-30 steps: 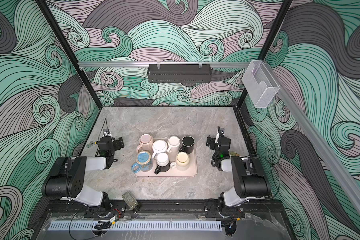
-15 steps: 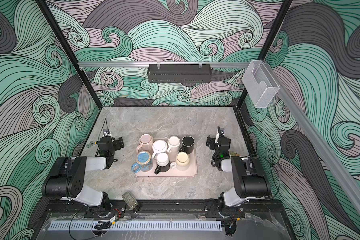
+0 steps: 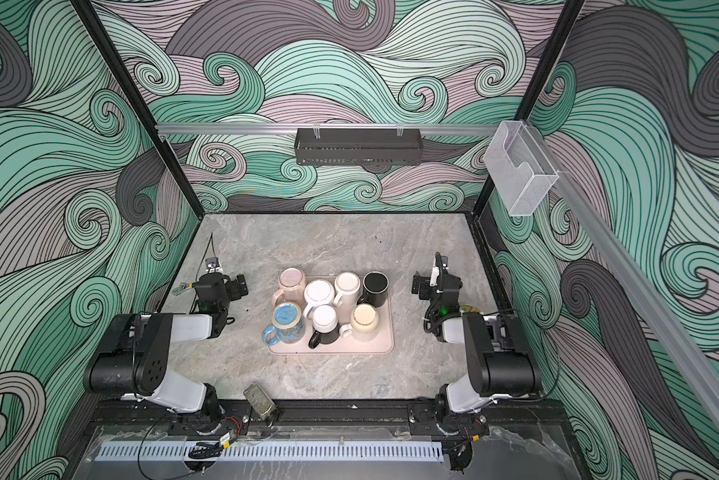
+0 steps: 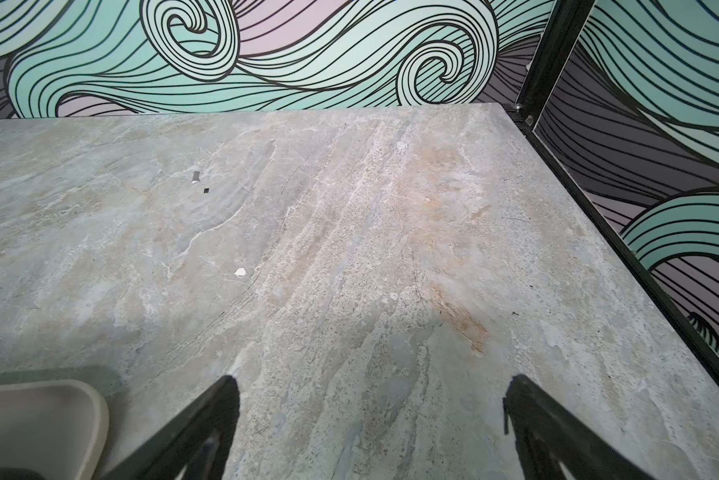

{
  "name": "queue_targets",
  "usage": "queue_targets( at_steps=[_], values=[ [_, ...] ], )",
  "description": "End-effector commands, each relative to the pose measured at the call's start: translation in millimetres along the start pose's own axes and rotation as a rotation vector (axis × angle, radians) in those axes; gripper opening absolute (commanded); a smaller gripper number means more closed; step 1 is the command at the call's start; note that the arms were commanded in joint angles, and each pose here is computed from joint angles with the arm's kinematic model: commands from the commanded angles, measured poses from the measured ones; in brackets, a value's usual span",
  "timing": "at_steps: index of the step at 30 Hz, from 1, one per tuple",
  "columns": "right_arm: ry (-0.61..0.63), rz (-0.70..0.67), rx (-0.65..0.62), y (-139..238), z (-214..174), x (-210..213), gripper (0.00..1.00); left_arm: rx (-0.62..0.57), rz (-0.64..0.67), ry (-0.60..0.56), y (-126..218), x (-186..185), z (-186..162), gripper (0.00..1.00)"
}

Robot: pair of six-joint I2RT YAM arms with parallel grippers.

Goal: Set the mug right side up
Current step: 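Move left gripper over the blue butterfly mug while right gripper nears the tray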

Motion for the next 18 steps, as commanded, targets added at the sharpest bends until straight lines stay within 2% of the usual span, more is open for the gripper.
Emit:
queue_targets(
  at_steps=[1, 5, 7, 9, 10, 12, 14, 18],
  values=[
    [0.012, -0.026, 0.015, 7, 37, -3, 1.0, -0.039, -0.002, 0.002, 14, -2, 33, 0.99],
    [-0.074, -0.062, 0.042, 22, 69, -7, 1.0, -0.107, 0.055, 0.05, 39, 4, 52, 0.99],
    [-0.102, -0.054, 0.045, 31, 82, -5, 1.0, -0.101, 0.131, 0.187, 54, 13, 65, 0.99],
    [-0.126, -0.037, 0.043, 40, 89, -1, 1.0, -0.093, 0.18, 0.273, 73, 18, 78, 0.99],
    [-0.135, -0.029, 0.041, 44, 94, 2, 1.0, -0.087, 0.179, 0.269, 81, 19, 82, 0.99],
    [-0.148, 0.001, 0.052, 53, 99, 10, 1.0, -0.037, -0.006, 0.359, 93, 2, 87, 0.99],
    [-0.149, 0.037, 0.069, 64, 104, 19, 0.99, 0.032, -0.182, 0.369, 108, -14, 89, 0.98],
    [-0.12, 0.129, 0.078, 85, 112, 39, 0.95, 0.185, -0.375, 0.402, 151, -30, 79, 0.86]
  ],
)
Point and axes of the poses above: each gripper's point midway between its finger pads, its own y axis back along the fingers, its own x axis along the line the jaws close on, z = x × y, the point moved 7 cm from there along y, back along the fingers, and after that the axes turned 4 degrees about y, right-handed, at the moved point
